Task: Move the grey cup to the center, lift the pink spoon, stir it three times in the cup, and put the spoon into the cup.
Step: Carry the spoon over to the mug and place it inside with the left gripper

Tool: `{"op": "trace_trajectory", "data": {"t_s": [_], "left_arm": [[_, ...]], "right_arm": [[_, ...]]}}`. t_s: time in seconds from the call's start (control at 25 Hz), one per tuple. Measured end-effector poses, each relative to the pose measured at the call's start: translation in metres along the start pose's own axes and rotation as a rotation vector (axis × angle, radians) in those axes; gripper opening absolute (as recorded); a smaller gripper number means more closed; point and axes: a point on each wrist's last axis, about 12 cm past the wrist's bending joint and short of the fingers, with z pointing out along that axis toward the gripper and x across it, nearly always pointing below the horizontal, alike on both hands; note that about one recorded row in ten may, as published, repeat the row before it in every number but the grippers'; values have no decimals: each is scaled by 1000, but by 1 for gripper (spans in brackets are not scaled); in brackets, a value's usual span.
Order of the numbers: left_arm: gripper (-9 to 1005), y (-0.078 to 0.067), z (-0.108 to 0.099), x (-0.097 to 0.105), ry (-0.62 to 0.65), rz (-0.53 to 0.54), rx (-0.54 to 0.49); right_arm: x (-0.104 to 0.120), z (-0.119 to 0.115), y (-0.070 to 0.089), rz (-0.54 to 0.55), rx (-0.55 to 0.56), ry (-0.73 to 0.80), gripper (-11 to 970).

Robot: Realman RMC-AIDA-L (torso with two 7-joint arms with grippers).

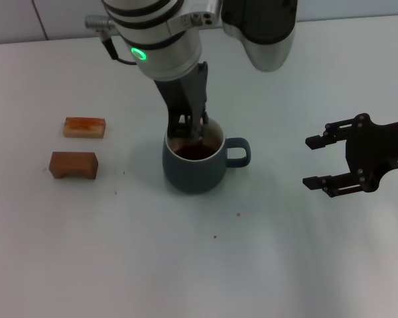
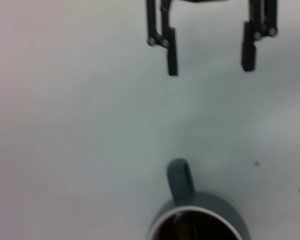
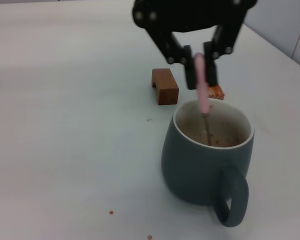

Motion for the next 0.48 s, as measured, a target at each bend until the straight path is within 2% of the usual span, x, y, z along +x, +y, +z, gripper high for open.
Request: {"op": "trace_trajectory", "data": {"t_s": [0.2,0.48], "left_arm": [[273,5,1,-1,-12,-4,-40],[276,9,3,6,34,-25,-70]], "right_arm": [[0,0,0,0,0,0,704],[0,0,0,0,0,0,704]]}}
